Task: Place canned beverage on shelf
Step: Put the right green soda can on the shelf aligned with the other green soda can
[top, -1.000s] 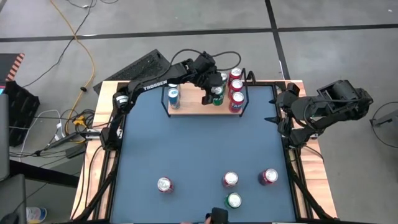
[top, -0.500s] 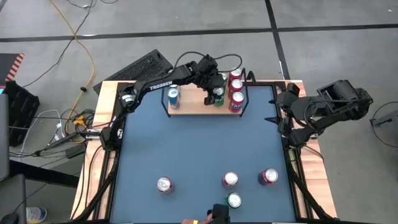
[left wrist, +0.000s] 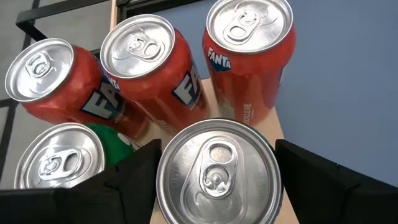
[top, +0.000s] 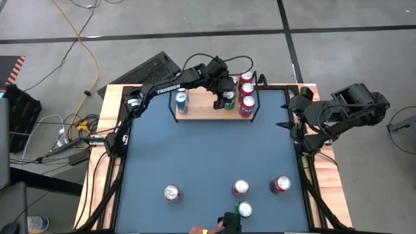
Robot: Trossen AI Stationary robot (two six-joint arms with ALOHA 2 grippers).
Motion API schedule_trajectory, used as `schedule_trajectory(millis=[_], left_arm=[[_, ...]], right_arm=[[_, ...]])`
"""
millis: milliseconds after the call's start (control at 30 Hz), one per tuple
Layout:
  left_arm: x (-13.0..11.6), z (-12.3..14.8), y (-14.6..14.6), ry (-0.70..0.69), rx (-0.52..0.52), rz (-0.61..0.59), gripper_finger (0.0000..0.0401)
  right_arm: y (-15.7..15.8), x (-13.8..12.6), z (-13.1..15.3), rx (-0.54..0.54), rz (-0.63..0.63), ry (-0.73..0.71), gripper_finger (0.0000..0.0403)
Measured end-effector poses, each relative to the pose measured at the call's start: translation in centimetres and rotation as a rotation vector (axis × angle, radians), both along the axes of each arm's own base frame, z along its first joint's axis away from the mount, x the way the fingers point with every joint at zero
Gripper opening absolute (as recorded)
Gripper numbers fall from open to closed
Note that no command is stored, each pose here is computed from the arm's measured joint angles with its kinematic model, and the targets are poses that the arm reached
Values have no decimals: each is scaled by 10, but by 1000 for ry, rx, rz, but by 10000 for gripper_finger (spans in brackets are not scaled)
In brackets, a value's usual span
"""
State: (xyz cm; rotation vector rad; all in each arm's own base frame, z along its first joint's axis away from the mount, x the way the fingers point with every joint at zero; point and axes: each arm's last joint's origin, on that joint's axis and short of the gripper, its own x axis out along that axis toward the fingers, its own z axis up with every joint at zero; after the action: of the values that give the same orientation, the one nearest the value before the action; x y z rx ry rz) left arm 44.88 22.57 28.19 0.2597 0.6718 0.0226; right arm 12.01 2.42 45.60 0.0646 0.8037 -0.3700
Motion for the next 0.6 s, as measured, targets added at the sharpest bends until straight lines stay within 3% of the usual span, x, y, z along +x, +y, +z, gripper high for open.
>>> schedule_trajectory(millis=[600], left_arm=[[2, 3, 2, -38, 18, 13, 287]], right_arm=[[0, 0, 0, 1, -1, 0, 311]])
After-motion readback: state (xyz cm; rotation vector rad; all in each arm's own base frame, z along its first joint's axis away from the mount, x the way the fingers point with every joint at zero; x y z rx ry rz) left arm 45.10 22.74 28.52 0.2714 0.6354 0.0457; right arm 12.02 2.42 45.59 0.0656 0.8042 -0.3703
